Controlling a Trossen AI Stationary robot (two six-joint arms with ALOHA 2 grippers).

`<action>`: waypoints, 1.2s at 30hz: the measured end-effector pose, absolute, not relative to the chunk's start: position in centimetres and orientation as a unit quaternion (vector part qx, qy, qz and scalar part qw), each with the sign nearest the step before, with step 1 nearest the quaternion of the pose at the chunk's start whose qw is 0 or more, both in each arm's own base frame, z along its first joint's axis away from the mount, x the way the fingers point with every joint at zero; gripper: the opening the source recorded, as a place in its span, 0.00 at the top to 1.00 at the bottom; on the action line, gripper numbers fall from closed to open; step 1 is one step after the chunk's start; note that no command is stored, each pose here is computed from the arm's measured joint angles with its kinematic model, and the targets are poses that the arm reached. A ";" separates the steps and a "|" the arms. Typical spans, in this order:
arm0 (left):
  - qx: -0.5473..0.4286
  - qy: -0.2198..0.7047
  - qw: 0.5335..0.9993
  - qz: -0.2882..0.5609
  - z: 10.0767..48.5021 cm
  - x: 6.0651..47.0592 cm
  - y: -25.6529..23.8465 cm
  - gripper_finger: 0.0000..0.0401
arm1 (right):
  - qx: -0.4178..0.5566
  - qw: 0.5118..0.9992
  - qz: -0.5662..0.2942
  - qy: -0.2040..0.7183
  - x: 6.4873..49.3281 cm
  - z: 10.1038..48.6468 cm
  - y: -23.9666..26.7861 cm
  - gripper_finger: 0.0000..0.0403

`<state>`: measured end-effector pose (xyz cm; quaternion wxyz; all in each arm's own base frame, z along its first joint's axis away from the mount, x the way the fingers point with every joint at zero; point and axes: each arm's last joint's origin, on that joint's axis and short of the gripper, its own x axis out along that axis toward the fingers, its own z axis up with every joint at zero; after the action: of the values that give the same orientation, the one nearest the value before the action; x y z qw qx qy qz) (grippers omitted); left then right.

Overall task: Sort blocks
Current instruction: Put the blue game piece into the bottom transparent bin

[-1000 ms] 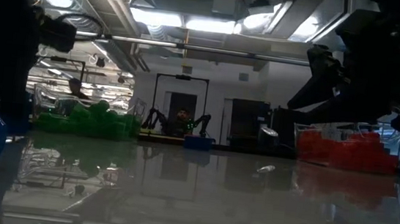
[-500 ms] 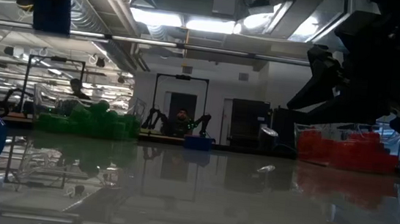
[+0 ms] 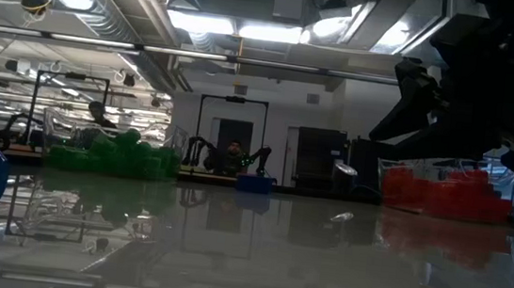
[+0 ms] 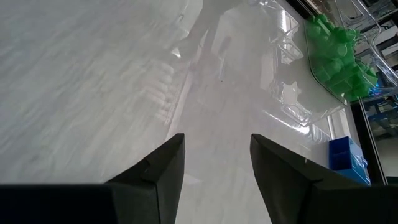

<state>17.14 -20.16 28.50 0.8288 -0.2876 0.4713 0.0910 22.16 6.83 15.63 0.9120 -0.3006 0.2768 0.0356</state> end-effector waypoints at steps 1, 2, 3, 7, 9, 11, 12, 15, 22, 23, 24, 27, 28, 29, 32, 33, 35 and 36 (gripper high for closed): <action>-0.285 0.474 0.828 0.089 28.3 16.9 -20.5 0.68 | -0.301 0.912 0.036 0.277 22.2 15.6 6.8 0.54; -0.285 0.477 0.826 0.089 28.0 16.8 -20.9 0.68 | -0.301 0.912 0.035 0.277 22.2 15.6 6.8 0.54; -0.285 0.481 0.824 0.093 27.7 16.6 -21.1 0.68 | -0.301 0.912 0.034 0.277 22.2 15.6 6.8 0.54; -0.279 0.490 0.819 0.105 26.5 16.2 -21.6 0.67 | -0.302 0.912 0.031 0.277 22.2 15.6 6.8 0.54; -0.281 0.493 0.815 0.118 25.8 16.2 -21.6 0.65 | -0.302 0.912 0.031 0.277 22.2 15.6 6.8 0.54; -0.288 0.495 0.809 0.132 25.2 16.1 -21.4 0.63 | -0.302 0.912 0.031 0.277 22.2 15.6 6.8 0.54; -0.294 0.494 0.806 0.139 25.0 16.1 -21.4 0.62 | -0.302 0.912 0.031 0.277 22.2 15.6 6.8 0.54; -0.308 0.493 0.799 0.155 24.5 16.0 -21.2 0.59 | -0.302 0.912 0.030 0.277 22.2 15.6 6.8 0.54; -0.314 0.492 0.795 0.163 24.4 16.0 -21.1 0.53 | -0.303 0.911 0.031 0.278 22.2 15.6 6.8 0.54; -0.314 0.492 0.795 0.164 24.4 16.0 -21.1 0.53 | -0.303 0.911 0.031 0.278 22.2 15.6 6.8 0.54; -0.313 0.492 0.796 0.163 24.4 16.0 -21.1 0.52 | -0.303 0.911 0.031 0.278 22.2 15.6 6.8 0.54; -0.304 0.495 0.798 0.161 24.6 16.1 -20.7 0.51 | -0.304 0.911 0.031 0.278 22.2 15.6 6.8 0.54; -0.297 0.497 0.799 0.158 24.7 16.1 -20.5 0.51 | -0.304 0.911 0.031 0.277 22.2 15.6 6.8 0.54; -0.291 0.500 0.800 0.158 24.8 16.2 -20.2 0.51 | -0.305 0.911 0.030 0.277 22.2 15.6 6.8 0.54; -0.271 0.508 0.798 0.176 25.1 16.2 -19.0 0.51 | -0.307 0.910 0.027 0.278 22.2 15.6 6.8 0.54; -0.261 0.513 0.796 0.187 25.1 16.1 -18.5 0.51 | -0.308 0.909 0.028 0.278 22.2 15.6 6.8 0.54; -0.224 0.536 0.787 0.209 25.1 15.8 -17.5 0.51 | -0.309 0.909 0.028 0.278 22.2 15.6 6.8 0.54; -0.203 0.551 0.779 0.219 25.0 15.5 -17.1 0.51 | -0.309 0.909 0.028 0.277 22.2 15.6 6.8 0.54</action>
<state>15.50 -17.13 24.97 0.7791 -0.2029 0.5512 0.2189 22.16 6.77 15.64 0.9093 -0.3089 0.2774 0.0277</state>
